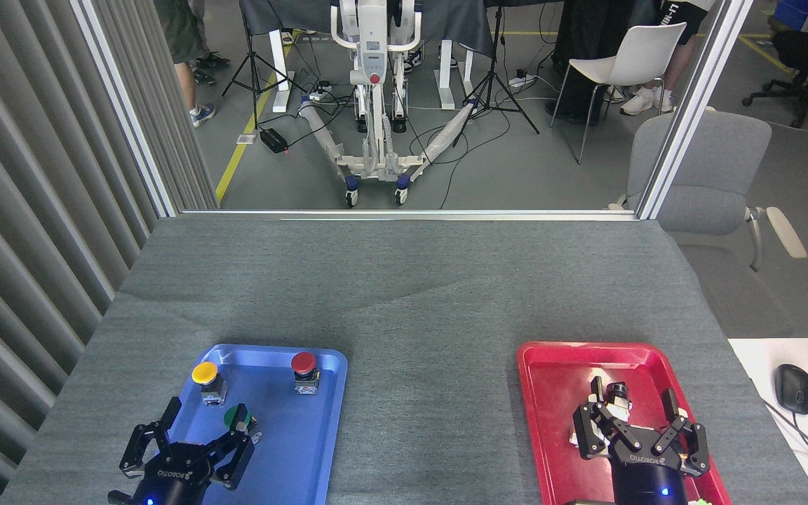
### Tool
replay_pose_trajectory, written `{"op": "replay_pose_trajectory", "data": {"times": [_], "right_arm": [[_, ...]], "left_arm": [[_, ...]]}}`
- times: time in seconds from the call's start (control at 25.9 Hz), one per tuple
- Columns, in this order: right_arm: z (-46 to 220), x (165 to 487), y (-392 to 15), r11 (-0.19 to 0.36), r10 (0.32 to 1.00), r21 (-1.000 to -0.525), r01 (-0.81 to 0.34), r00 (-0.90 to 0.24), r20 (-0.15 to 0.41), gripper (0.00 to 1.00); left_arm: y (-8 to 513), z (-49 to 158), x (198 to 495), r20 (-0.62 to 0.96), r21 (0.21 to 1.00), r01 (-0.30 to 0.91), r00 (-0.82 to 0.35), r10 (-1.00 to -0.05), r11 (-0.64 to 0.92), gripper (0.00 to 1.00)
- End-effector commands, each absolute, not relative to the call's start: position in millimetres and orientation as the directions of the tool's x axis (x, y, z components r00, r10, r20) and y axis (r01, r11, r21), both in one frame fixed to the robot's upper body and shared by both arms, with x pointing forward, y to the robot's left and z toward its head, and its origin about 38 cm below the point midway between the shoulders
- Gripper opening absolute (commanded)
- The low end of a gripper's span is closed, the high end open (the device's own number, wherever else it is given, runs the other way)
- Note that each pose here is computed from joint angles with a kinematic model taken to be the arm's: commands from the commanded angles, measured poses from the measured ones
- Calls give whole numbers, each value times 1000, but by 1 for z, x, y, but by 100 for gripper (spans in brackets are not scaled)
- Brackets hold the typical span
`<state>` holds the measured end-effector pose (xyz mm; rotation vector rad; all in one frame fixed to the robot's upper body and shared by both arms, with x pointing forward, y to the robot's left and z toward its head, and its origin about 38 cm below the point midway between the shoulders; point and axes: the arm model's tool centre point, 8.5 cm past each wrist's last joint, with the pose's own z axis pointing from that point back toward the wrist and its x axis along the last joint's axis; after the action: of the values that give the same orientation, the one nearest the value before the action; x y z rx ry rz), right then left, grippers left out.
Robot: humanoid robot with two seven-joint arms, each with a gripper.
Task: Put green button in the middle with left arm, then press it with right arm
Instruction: 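Lower the left hand over the green button in the blue tray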
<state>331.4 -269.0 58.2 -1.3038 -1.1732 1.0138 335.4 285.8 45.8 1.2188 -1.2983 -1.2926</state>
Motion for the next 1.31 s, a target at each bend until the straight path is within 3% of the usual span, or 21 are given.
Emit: {"op": "replay_pose_trajectory", "data": {"times": [0.0, 1.27], "right_arm": [[58, 331, -268, 45, 986, -995, 87, 155, 58, 100], [55, 330, -269, 42, 986, -996, 78, 157, 54, 100]], "left_arm": [[287, 44, 335, -43, 998, -46, -101, -994, -39, 100], [287, 39, 330, -44, 999, -30, -118, -992, -40, 100]]}}
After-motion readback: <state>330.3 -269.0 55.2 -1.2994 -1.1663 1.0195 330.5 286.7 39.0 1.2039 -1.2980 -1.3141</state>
